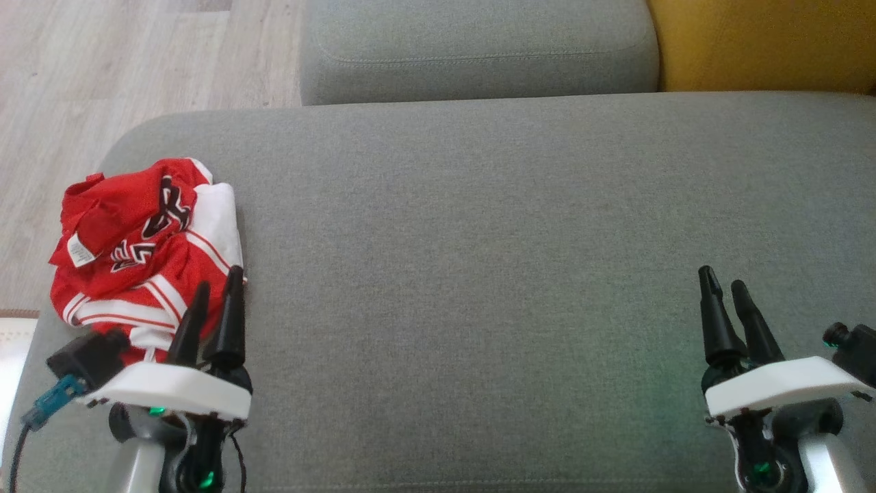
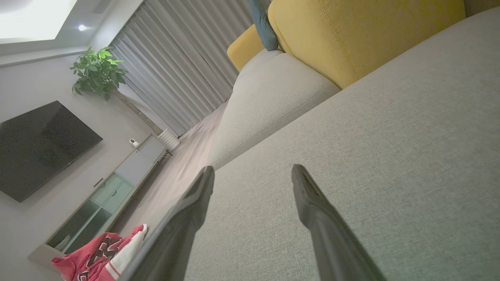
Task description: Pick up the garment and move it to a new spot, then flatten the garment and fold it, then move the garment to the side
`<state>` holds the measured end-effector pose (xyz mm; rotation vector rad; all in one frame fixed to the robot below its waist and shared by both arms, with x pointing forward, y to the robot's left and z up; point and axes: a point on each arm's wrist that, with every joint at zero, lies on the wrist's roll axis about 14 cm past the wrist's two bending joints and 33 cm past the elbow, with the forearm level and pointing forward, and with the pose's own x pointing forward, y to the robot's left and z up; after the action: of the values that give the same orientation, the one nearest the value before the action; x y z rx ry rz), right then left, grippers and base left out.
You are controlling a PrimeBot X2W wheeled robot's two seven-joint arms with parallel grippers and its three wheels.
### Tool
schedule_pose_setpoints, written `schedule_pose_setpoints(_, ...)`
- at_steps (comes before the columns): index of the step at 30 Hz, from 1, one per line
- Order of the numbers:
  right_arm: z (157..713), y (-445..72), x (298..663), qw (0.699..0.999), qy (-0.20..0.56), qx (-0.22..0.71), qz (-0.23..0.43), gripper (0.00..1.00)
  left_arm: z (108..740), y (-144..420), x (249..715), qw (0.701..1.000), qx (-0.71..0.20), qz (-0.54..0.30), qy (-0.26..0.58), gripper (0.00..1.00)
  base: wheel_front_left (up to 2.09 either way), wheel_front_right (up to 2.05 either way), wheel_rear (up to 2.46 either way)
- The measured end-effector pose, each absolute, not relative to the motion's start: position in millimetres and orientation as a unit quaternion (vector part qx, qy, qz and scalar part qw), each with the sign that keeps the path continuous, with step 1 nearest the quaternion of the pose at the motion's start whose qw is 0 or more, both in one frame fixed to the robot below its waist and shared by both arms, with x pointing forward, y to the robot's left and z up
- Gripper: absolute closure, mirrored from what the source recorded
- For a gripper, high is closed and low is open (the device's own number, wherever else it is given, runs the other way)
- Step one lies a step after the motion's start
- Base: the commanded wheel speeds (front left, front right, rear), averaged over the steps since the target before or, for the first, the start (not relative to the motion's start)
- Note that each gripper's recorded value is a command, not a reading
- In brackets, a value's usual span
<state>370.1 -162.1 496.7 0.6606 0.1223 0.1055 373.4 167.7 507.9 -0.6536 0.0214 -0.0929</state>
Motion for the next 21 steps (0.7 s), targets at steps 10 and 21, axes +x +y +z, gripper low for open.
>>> schedule_pose_setpoints(10,497.3,-156.8,370.3,0.961,0.062,0.261,0.063,0.00,507.7,164.8,370.1,0.965,-0.258,-0.055,0.005,0.00,0.00,0.00,0.00)
schedule_pose_setpoints(21,492.4,-151.9,365.2,0.976,0.069,0.193,0.071,0.00,501.9,160.3,363.8,0.978,-0.198,-0.062,0.005,0.00,0.00,0.00,0.00)
